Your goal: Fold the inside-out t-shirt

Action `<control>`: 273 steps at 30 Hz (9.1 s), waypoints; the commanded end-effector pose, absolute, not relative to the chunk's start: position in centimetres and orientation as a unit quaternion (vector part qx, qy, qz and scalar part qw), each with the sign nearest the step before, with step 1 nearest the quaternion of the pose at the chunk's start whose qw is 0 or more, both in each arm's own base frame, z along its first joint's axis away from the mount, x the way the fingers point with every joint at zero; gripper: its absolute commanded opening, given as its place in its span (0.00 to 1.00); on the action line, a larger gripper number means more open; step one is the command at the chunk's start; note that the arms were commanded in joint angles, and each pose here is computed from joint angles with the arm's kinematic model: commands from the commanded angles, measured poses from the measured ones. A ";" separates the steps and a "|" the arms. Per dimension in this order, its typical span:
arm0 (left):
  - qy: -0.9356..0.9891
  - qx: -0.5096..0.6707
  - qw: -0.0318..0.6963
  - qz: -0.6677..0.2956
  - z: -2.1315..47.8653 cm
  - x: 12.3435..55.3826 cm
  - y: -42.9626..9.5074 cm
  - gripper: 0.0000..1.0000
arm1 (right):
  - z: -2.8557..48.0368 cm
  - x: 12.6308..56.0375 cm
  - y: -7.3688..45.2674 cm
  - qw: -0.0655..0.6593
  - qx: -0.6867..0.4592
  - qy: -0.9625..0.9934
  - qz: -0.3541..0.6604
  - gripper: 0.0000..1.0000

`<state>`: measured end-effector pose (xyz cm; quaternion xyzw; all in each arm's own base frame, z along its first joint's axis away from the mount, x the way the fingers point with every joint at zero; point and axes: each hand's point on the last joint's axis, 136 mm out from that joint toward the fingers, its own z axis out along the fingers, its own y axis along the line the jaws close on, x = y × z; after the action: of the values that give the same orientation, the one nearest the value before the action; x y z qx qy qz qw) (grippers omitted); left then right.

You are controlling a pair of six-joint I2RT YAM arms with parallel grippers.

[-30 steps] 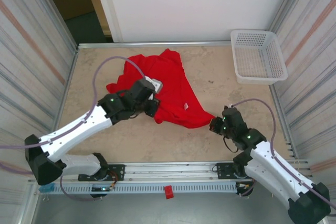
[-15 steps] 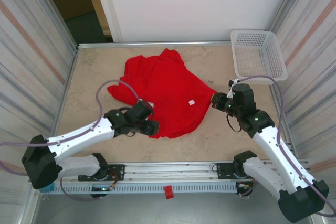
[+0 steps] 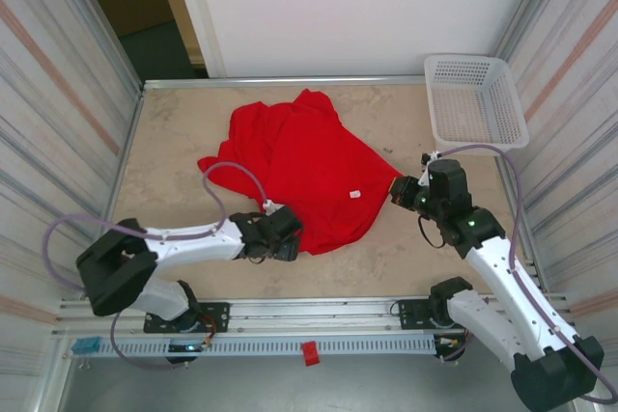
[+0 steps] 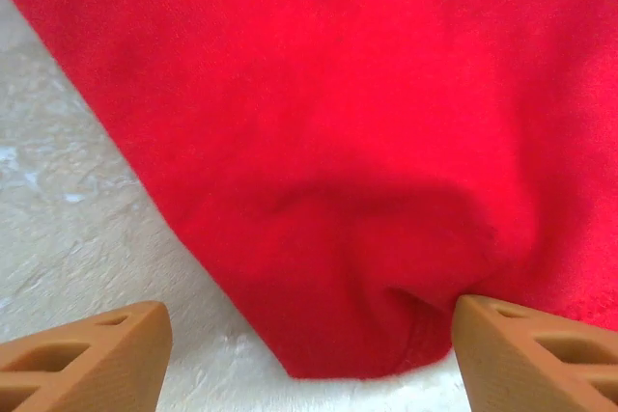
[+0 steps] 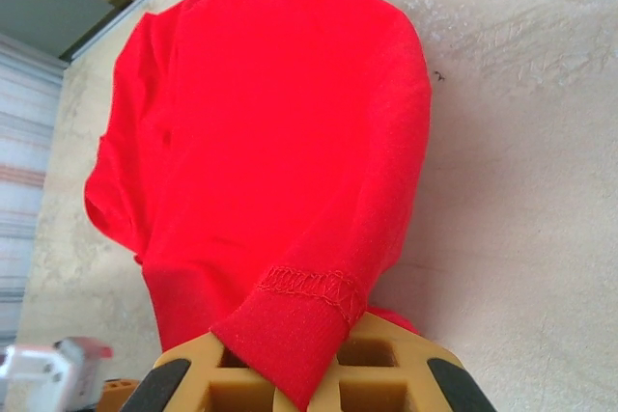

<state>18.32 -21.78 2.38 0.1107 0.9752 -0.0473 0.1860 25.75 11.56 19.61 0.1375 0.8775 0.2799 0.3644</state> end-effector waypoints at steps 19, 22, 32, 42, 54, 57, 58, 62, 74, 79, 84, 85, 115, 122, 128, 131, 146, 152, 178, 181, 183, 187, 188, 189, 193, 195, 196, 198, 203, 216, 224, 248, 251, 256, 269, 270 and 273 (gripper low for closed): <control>0.771 0.097 0.561 -0.283 48.7 23.6 -19.8 0.00 | 54.4 24.1 8.6 0.651 0.035 0.674 0.347 0.00; 0.751 0.078 0.590 -0.285 52.1 26.4 -18.3 0.00 | 57.8 25.8 8.3 0.679 0.032 0.654 0.333 0.00; 0.770 0.007 0.560 -0.306 49.0 45.6 -14.7 0.00 | 56.2 41.5 8.1 0.639 0.080 0.668 0.371 0.00; 0.662 -0.052 0.635 -0.394 57.3 52.8 -11.7 0.00 | 63.9 46.7 7.5 0.667 0.058 0.608 0.427 0.00; 0.760 0.061 0.518 -0.388 48.7 44.6 -17.7 0.00 | 46.7 38.0 5.7 0.598 0.144 0.701 0.360 0.00; 0.815 0.081 0.445 -0.362 39.0 41.3 -19.3 0.00 | 35.5 34.2 5.8 0.534 0.184 0.755 0.334 0.00; 0.834 0.080 0.417 -0.353 35.3 39.8 -19.4 0.00 | 31.6 33.0 5.9 0.505 0.199 0.773 0.328 0.00; 0.886 0.043 0.339 -0.314 21.8 33.2 -18.7 0.00 | 18.4 28.0 6.5 0.407 0.253 0.826 0.296 0.00; 0.928 0.014 0.287 -0.238 10.9 22.2 -16.5 0.59 | 8.2 19.7 5.6 0.333 0.298 0.863 0.234 0.00; 0.916 0.131 0.321 -0.200 13.3 22.9 -19.7 0.66 | 8.9 19.9 5.8 0.335 0.290 0.865 0.235 0.00; 0.888 0.298 0.308 -0.165 11.8 21.9 -26.3 0.68 | 9.9 20.2 5.7 0.345 0.286 0.864 0.230 0.00; 0.883 0.326 0.300 -0.157 11.2 21.5 -27.3 0.69 | 9.9 20.2 5.6 0.345 0.285 0.865 0.229 0.00; 0.854 0.441 0.238 -0.139 8.6 19.5 -33.2 0.00 | 10.0 20.1 6.3 0.333 0.275 0.870 0.239 0.41; 0.845 0.447 0.240 -0.169 14.7 19.8 -33.7 0.00 | 12.4 19.0 8.3 0.320 0.225 0.873 0.290 0.68; 0.854 0.417 0.249 -0.186 17.6 20.9 -33.5 0.00 | 16.0 17.6 13.0 0.312 0.152 0.842 0.413 0.40; 0.858 0.391 0.262 -0.205 19.6 21.6 -33.6 0.00 | 16.4 17.1 15.1 0.324 0.128 0.823 0.449 0.26; 0.845 0.366 0.292 -0.258 27.3 21.3 -34.0 0.00 | 15.0 19.8 26.3 0.434 0.040 0.810 0.392 0.00; 0.836 0.364 0.304 -0.276 29.5 20.7 -33.8 0.00 | 14.7 23.5 27.8 0.470 0.054 0.800 0.370 0.00; 0.803 0.363 0.352 -0.316 37.8 20.7 -34.4 0.00 | 11.1 23.7 32.2 0.506 0.016 0.814 0.284 0.00; 0.802 0.362 0.354 -0.317 37.9 20.7 -34.4 0.00 | 10.9 23.4 32.8 0.504 0.003 0.818 0.277 0.00; 0.802 0.362 0.354 -0.317 38.0 20.7 -34.3 0.00 | 11.1 24.1 33.0 0.506 -0.002 0.819 0.270 0.00; 0.802 0.363 0.350 -0.320 38.0 20.5 -34.4 0.00 | 11.5 25.4 33.9 0.502 -0.025 0.831 0.239 0.00; 0.802 0.363 0.350 -0.319 38.0 20.5 -34.4 0.00 | 11.6 25.7 33.7 0.505 -0.026 0.832 0.227 0.00; 0.803 0.362 0.351 -0.318 38.0 20.6 -34.3 0.00 | 11.9 26.0 33.3 0.513 -0.028 0.830 0.216 0.00; 0.804 0.362 0.354 -0.312 38.0 20.7 -34.2 0.00 | 14.0 25.7 31.4 0.561 -0.034 0.802 0.202 0.00; 0.804 0.363 0.354 -0.309 37.8 20.8 -34.2 0.00 | 15.1 25.2 30.9 0.583 -0.041 0.788 0.194 0.00; 0.804 0.364 0.354 -0.309 37.8 20.8 -34.2 0.00 | 15.5 25.1 30.2 0.593 -0.036 0.783 0.185 0.00; 0.806 0.365 0.352 -0.307 37.6 20.8 -34.1 0.00 | 15.4 25.3 28.7 0.594 -0.017 0.784 0.181 0.00; 0.805 0.365 0.351 -0.309 37.7 20.5 -33.8 0.00 | 15.1 25.7 25.4 0.597 0.007 0.785 0.166 0.00; 0.804 0.369 0.348 -0.310 37.3 20.5 -34.0 0.00 | 16.7 20.6 30.8 0.635 -0.173 0.746 0.103 0.00; 0.805 0.367 0.348 -0.311 37.5 20.0 -33.3 0.00 | 14.4 22.7 30.6 0.614 -0.150 0.769 0.100 0.00; 0.753 0.380 0.384 -0.376 42.8 18.3 -33.7 0.00 | 11.5 31.6 28.0 0.527 -0.024 0.835 0.154 0.00; 0.746 0.382 0.385 -0.386 43.6 18.1 -33.9 0.00 | 10.8 33.4 28.9 0.521 0.000 0.841 0.146 0.00; 0.733 0.380 0.398 -0.400 45.5 17.7 -33.6 0.00 | 9.3 36.3 29.0 0.505 0.046 0.854 0.119 0.10; 0.720 0.383 0.400 -0.418 47.0 17.9 -34.9 0.00 | 8.5 39.5 34.3 0.464 -0.001 0.873 0.151 0.53; 0.714 0.384 0.401 -0.427 47.6 17.8 -35.1 0.00 | 8.2 40.1 34.0 0.459 0.010 0.876 0.147 0.53; 0.694 0.384 0.403 -0.456 49.7 17.2 -35.6 0.00 | 7.2 41.7 32.6 0.444 0.045 0.885 0.133 0.53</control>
<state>18.93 -35.12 44.89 0.3754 0.7482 -0.3926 0.3810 40.93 34.70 10.30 0.0202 0.8581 0.1667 0.4852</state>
